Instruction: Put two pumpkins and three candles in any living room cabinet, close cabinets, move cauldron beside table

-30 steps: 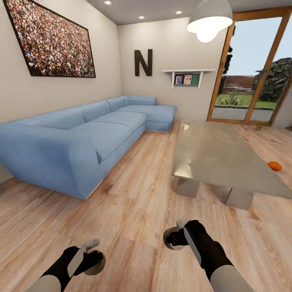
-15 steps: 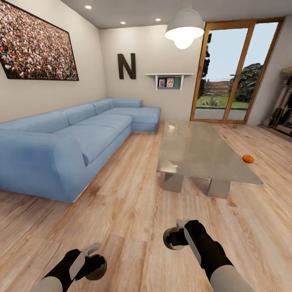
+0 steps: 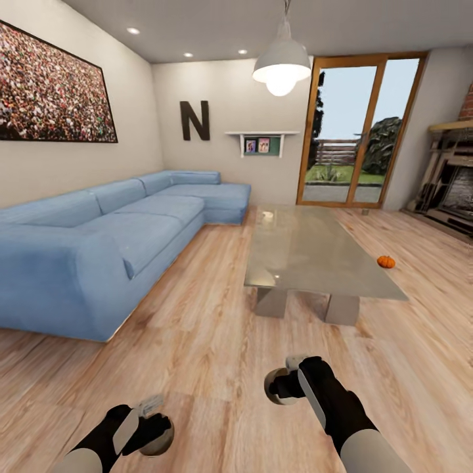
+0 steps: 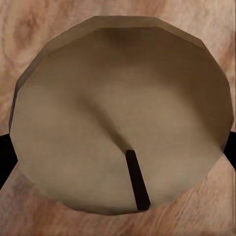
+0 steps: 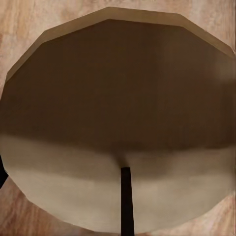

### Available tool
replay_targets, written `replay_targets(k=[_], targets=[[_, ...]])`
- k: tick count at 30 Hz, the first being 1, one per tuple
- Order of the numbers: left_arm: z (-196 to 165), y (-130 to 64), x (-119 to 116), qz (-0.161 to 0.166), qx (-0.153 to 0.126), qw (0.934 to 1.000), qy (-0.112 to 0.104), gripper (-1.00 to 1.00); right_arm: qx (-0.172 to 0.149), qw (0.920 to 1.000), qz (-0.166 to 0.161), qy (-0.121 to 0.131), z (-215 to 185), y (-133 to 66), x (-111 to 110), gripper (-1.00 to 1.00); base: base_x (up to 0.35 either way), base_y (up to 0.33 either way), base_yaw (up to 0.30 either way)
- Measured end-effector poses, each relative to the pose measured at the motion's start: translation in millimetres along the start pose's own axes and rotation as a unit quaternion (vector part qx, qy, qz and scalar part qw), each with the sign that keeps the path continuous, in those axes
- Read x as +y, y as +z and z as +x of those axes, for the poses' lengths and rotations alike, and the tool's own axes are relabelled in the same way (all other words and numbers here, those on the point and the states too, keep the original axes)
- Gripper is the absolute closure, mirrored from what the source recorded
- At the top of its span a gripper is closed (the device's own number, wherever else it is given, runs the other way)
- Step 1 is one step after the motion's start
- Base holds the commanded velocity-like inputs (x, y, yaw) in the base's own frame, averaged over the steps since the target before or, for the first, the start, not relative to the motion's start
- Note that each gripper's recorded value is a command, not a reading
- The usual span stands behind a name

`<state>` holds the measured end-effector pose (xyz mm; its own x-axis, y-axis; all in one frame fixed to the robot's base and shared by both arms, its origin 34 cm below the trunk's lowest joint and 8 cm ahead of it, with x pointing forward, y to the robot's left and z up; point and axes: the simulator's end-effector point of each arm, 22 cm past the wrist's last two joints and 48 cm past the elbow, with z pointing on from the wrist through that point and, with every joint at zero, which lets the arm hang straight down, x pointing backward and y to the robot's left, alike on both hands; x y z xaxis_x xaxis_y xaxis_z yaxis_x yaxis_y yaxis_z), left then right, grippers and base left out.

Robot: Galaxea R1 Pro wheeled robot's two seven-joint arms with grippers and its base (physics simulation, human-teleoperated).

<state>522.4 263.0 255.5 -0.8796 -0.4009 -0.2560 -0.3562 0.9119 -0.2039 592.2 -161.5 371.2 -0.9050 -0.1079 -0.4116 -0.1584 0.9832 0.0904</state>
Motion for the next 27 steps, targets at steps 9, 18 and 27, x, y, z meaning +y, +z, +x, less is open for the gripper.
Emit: replay_targets(k=[9,18,27], targets=[[-2.3,-2.8,-1.3,0.001,-0.003,1.0,0.001,1.0,-0.003,1.0,0.001,0.001,-2.1,-3.5,-0.5,1.0,0.0,0.0,-0.282],[0.0,-2.1,-0.8,0.001,0.0,1.0,0.0,1.0,-0.001,1.0,0.002,0.002,-1.2,-3.5,-1.9,1.0,0.0,0.0,-0.295],[-0.5,-3.0,-3.1,0.003,-0.002,1.0,0.0,1.0,-0.004,1.0,0.002,0.001,-3.1,-4.8,-1.6,1.0,0.0,0.0,-0.296]])
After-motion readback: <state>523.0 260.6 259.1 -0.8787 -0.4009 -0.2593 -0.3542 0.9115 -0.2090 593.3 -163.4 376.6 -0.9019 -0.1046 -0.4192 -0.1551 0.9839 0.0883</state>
